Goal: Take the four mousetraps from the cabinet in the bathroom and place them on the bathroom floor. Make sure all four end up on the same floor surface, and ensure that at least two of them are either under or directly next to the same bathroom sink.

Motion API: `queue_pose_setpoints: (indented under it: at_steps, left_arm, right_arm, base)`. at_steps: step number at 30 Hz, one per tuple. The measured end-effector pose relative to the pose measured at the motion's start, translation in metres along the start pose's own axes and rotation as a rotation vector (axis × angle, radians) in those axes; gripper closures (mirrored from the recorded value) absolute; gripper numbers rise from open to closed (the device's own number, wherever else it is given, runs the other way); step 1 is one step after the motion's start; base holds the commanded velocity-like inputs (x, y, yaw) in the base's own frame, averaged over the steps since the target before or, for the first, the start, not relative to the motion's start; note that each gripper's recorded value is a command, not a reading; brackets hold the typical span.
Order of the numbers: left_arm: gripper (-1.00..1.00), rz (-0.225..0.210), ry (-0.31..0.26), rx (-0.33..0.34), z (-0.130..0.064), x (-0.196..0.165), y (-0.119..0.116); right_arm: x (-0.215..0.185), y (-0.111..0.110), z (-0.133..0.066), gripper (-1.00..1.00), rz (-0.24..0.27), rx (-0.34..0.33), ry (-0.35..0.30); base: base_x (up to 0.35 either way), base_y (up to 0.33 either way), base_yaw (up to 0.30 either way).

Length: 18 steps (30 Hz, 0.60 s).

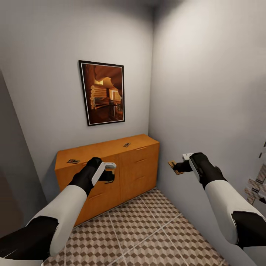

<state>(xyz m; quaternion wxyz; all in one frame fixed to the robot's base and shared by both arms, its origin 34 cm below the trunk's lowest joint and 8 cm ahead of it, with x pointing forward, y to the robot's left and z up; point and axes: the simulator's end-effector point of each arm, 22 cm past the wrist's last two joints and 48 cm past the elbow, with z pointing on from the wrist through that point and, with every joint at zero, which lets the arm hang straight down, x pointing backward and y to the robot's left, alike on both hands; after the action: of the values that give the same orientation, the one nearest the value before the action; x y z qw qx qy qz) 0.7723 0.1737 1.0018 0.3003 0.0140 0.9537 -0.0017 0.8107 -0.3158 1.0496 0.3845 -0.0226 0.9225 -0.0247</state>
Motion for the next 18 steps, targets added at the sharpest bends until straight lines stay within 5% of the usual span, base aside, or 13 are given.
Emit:
queue_pose_setpoints:
  at_steps: [18]
  left_arm:
    - [1.00, -0.001, 0.009, -0.001, 0.0028, 0.0038, 0.0002]
  right_arm:
    - [0.0002, 0.0001, 0.0000, 1.00, 0.001, 0.000, 0.001]
  base:
    - [0.000, 0.000, 0.000]
